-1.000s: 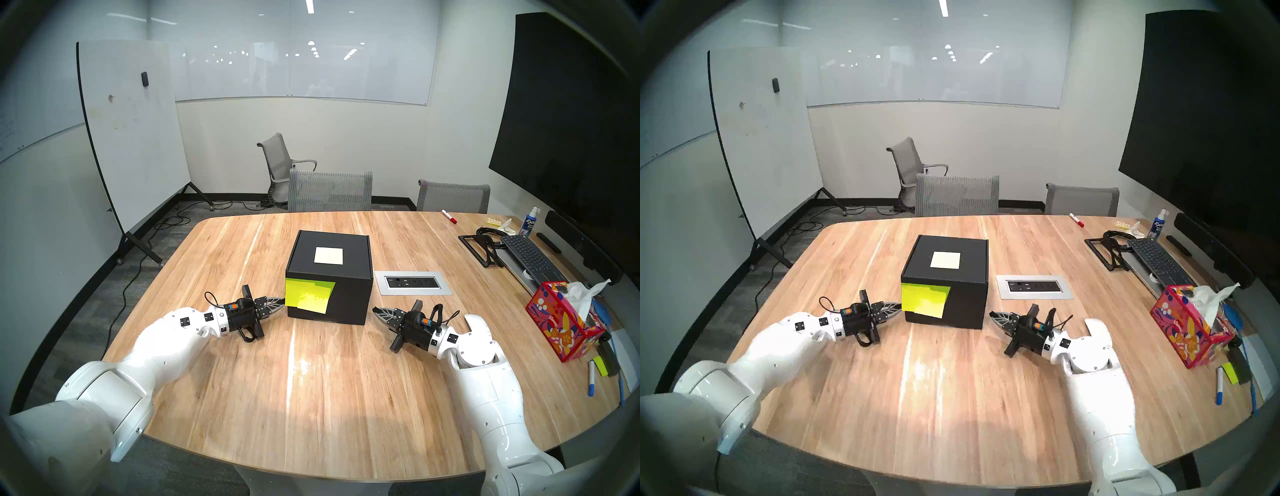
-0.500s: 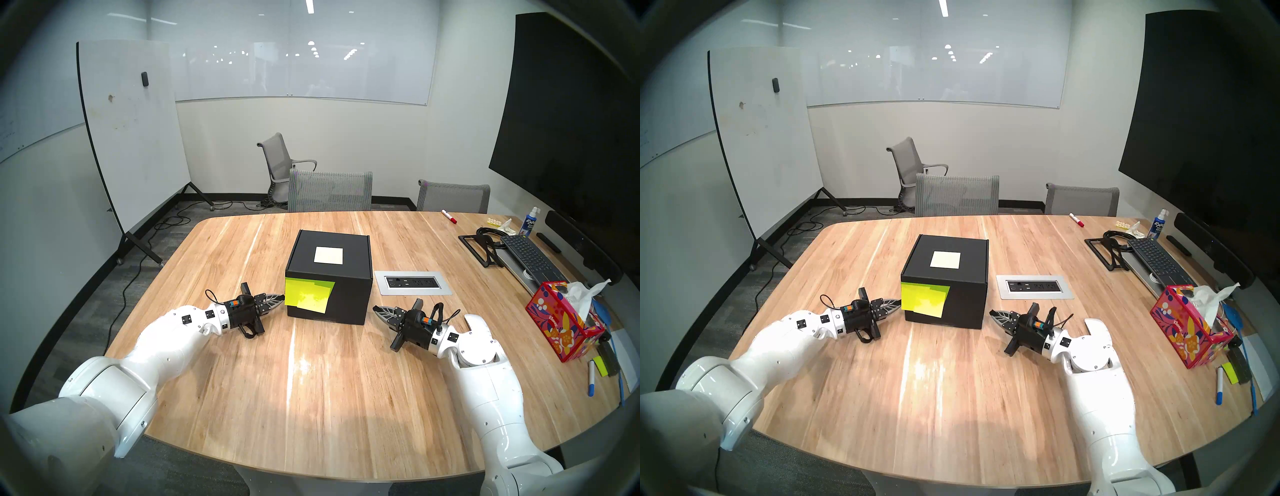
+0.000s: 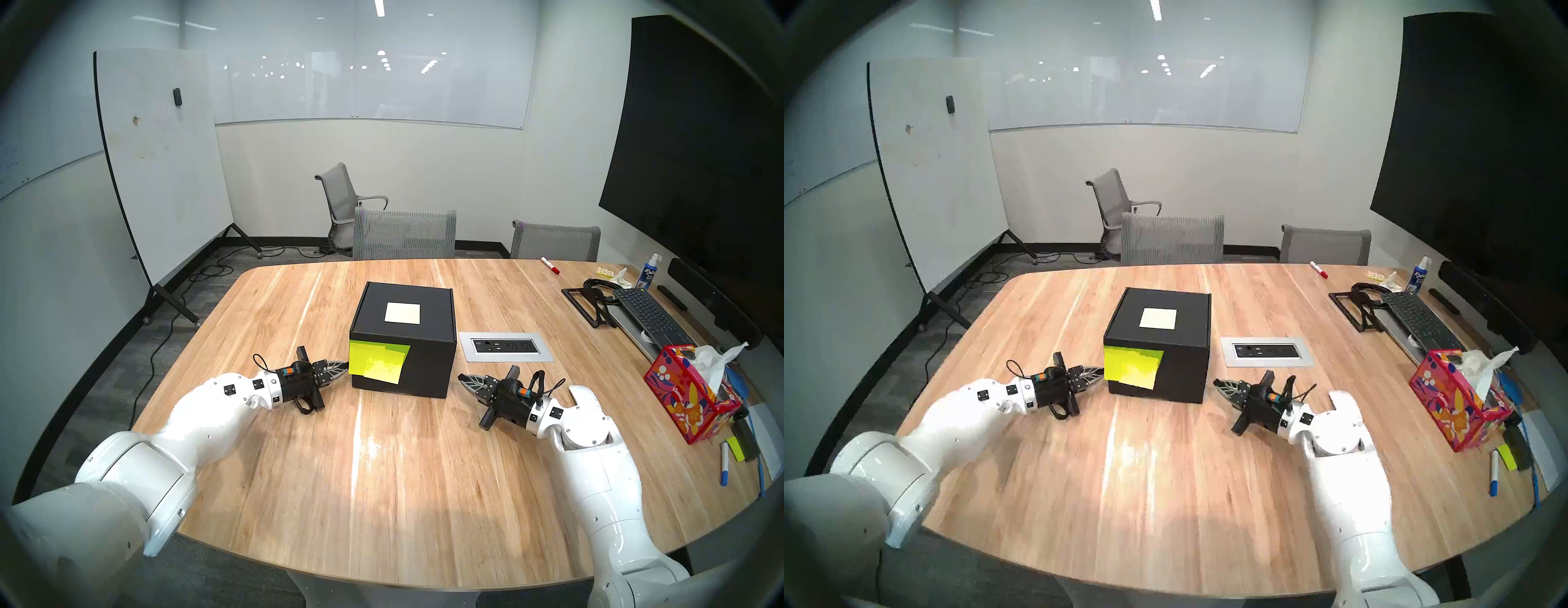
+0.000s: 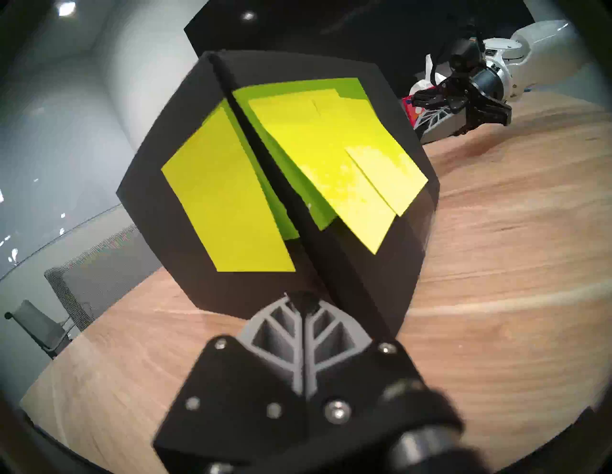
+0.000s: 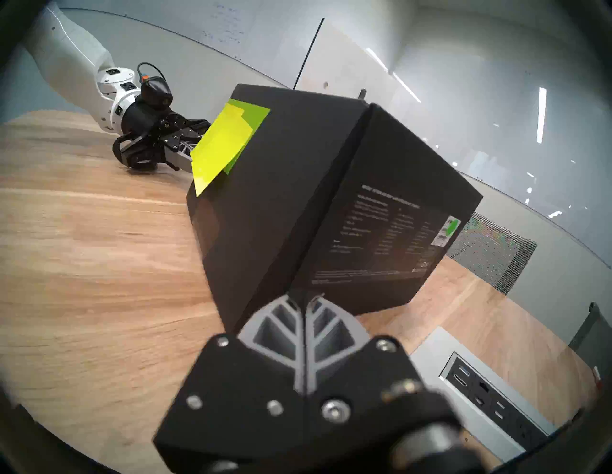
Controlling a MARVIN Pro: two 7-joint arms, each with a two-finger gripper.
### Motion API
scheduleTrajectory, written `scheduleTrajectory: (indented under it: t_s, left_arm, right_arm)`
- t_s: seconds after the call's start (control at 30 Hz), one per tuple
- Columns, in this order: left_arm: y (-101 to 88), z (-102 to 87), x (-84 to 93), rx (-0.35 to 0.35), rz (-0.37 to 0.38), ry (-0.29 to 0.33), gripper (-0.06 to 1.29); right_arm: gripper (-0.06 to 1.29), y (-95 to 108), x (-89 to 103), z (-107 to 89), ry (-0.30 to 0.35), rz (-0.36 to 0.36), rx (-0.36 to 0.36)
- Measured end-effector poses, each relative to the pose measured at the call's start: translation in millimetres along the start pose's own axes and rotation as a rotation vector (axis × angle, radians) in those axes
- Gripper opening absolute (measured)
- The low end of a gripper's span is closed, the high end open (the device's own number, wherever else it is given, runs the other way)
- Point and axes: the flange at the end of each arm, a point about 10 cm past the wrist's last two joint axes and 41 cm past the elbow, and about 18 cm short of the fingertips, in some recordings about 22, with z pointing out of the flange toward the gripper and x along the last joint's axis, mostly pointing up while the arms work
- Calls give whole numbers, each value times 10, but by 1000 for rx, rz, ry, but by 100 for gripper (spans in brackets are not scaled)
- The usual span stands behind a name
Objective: Open the box and place the mouse inside
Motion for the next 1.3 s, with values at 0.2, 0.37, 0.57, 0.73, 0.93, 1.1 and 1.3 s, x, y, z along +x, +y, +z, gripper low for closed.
scheduleTrajectory:
  t_s: [0.2,0.37,0.57,0.73,0.93,1.1,1.3]
  left_arm:
    - [23,6,10,-10,2,12,-2]
    - [31,2,8,-12,4,17,-2]
    - [30,-1,4,-13,7,22,-2]
    - [28,-2,2,-16,8,26,-2]
    - [28,0,1,-22,11,29,-2]
    - [27,4,0,-26,15,31,-2]
    - [24,8,-1,-27,17,31,-2]
  right_arm:
    - [-3,-4,-12,-3,-3,3,0]
    - [-3,-12,-22,-1,-4,4,1]
    - [-3,-17,-32,0,-5,6,0]
    - [-3,-21,-43,-1,-6,8,0]
    - [-3,-23,-56,-5,-7,10,-2]
    - [-3,-20,-65,-10,-7,10,-3]
    - [-3,-19,-71,-9,-7,9,2]
